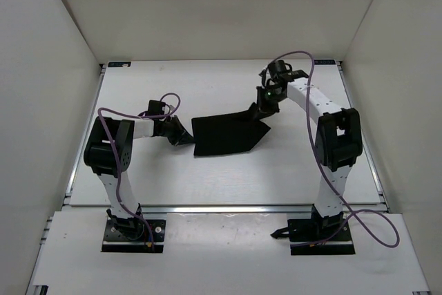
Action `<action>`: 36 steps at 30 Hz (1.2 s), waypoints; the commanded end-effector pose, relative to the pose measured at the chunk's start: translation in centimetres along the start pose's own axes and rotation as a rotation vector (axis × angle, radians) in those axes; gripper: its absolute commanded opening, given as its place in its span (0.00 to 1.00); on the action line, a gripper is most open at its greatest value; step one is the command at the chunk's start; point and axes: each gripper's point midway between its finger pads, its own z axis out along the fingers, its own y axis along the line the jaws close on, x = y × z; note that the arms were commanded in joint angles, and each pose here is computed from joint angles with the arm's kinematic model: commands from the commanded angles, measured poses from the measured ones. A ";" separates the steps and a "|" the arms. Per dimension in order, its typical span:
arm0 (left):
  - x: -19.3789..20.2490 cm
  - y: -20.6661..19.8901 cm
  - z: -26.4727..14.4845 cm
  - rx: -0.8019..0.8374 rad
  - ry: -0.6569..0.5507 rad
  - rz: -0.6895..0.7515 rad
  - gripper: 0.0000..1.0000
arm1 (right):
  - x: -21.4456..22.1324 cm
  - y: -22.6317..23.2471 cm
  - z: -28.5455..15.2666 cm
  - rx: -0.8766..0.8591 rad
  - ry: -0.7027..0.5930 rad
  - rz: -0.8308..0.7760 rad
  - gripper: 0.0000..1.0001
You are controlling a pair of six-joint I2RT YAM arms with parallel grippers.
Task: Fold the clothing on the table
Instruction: Fold the skirt
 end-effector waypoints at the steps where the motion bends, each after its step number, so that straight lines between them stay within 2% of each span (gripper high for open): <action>1: -0.5 -0.2 0.7 -0.002 -0.021 0.015 0.00 | -1.6 6.7 -3.5 -0.104 -0.074 -0.010 0.00; 6: -0.3 -0.6 0.9 0.008 -0.015 0.021 0.00 | -2.1 12.7 -3.5 -0.209 -0.104 -0.015 0.00; 11: -0.2 -0.2 0.9 0.009 -0.017 0.014 0.00 | -1.5 16.5 -2.2 -0.251 -0.095 -0.012 0.00; 16: -0.1 -0.1 1.0 0.008 -0.007 0.012 0.01 | -0.6 19.3 -0.9 -0.301 -0.080 -0.026 0.00; 25: 0.2 -0.1 1.2 0.026 -0.003 0.010 0.02 | 1.1 21.9 2.9 -0.338 -0.003 -0.064 0.00; 29: 0.0 -0.1 1.0 0.035 -0.007 0.010 0.05 | 1.8 23.3 4.1 -0.402 0.036 -0.091 0.07; 32: 0.3 0.0 1.1 0.036 -0.003 0.001 0.07 | 2.0 25.6 3.6 -0.536 0.045 -0.153 0.26; 36: 0.1 -0.6 0.4 0.058 -0.011 -0.005 0.12 | 2.1 27.2 0.4 -0.627 -0.025 -0.237 0.38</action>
